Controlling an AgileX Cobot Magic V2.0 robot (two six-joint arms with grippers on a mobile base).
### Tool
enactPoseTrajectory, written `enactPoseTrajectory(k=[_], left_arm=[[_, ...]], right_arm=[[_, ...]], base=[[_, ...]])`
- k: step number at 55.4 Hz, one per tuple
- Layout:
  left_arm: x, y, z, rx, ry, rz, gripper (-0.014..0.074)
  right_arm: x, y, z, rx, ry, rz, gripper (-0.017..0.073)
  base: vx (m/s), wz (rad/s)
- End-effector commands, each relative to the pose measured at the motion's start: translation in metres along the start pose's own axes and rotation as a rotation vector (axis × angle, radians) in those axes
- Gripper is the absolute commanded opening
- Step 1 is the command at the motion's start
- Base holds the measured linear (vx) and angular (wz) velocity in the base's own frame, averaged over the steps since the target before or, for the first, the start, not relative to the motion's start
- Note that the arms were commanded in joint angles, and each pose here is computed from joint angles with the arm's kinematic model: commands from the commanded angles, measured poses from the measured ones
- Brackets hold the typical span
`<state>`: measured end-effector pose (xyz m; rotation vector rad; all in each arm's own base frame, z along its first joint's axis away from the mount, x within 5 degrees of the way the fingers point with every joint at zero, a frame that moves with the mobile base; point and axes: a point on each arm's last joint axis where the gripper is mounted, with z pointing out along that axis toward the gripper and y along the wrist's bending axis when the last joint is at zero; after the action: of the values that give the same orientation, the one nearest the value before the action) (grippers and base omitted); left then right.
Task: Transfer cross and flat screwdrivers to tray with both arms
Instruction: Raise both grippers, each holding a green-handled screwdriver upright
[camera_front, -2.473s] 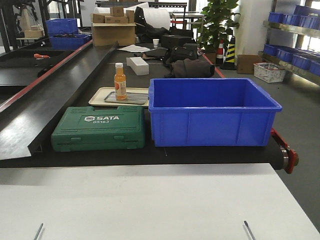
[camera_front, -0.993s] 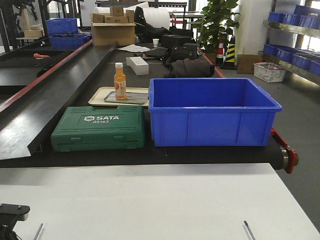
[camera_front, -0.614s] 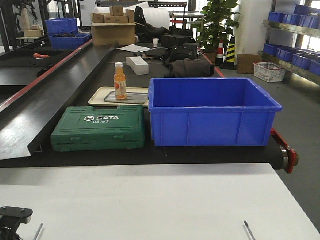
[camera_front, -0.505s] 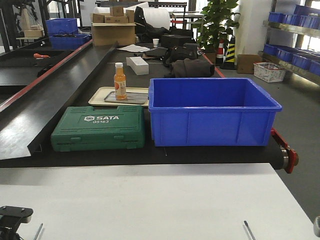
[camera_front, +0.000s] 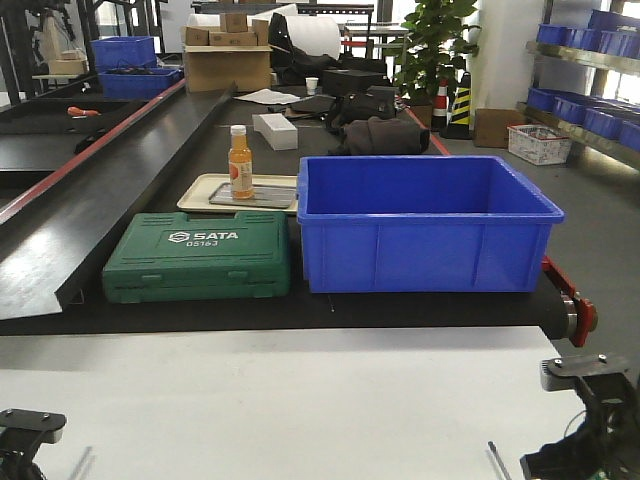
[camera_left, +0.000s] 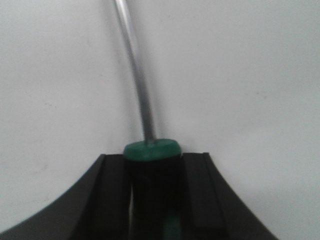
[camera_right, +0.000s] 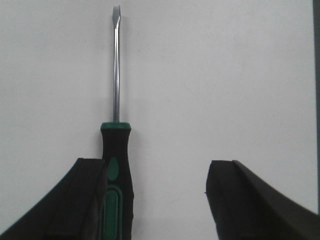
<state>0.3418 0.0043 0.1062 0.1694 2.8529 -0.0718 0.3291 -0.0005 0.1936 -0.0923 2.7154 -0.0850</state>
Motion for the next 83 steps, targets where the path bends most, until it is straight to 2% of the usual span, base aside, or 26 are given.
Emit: enactPoseTrajectory(k=[1, 5, 7, 22, 31, 44, 57, 68, 73, 83], left_arm=[[0.001, -0.002, -0.005, 0.014, 0.023, -0.007, 0.0133], [0.001, -0.002, -0.005, 0.014, 0.023, -0.007, 0.002], [0.001, -0.002, -0.005, 0.014, 0.023, -0.007, -0.0009], [0.0, -0.002, -0.005, 0.012, 0.016, -0.007, -0.0007], [0.0, -0.002, -0.005, 0.012, 0.017, -0.007, -0.0007], [0.0, -0.002, -0.005, 0.012, 0.015, -0.007, -0.0007], [0.0, -0.002, -0.005, 0.012, 0.015, -0.007, -0.0006], [0.0, -0.002, -0.005, 0.012, 0.015, -0.007, -0.0006], [0.0, -0.002, -0.006, 0.011, 0.012, -0.007, -0.0006], [-0.003, -0.003, -0.014, 0.007, -0.016, -0.005, -0.0006]], right_arm=[[-0.022, -0.001, 0.001, -0.015, -0.047, -0.026, 0.0505], [-0.024, 0.002, 0.014, -0.039, -0.019, -0.03, 0.0505], [-0.025, 0.003, 0.022, -0.049, -0.008, -0.037, 0.0505], [-0.018, 0.007, 0.057, -0.076, 0.125, -0.052, 0.0505], [-0.016, 0.007, 0.069, -0.076, 0.132, -0.055, 0.0505], [-0.009, 0.01, 0.083, -0.1, 0.186, -0.022, 0.0475], [-0.001, 0.013, 0.085, -0.128, 0.269, 0.002, 0.0273], [0.001, 0.019, 0.083, -0.183, 0.302, 0.088, 0.0076], [0.0, 0.02, 0.083, -0.193, 0.295, 0.096, -0.0015], [-0.012, 0.019, 0.067, -0.203, 0.227, 0.073, -0.0011]], base=[[0.0, 0.0], [0.0, 0.0], [0.0, 0.0], [0.0, 0.0], [0.0, 0.0], [0.0, 0.0], [0.0, 0.0], [0.0, 0.0], [0.0, 0.0], [0.0, 0.0]])
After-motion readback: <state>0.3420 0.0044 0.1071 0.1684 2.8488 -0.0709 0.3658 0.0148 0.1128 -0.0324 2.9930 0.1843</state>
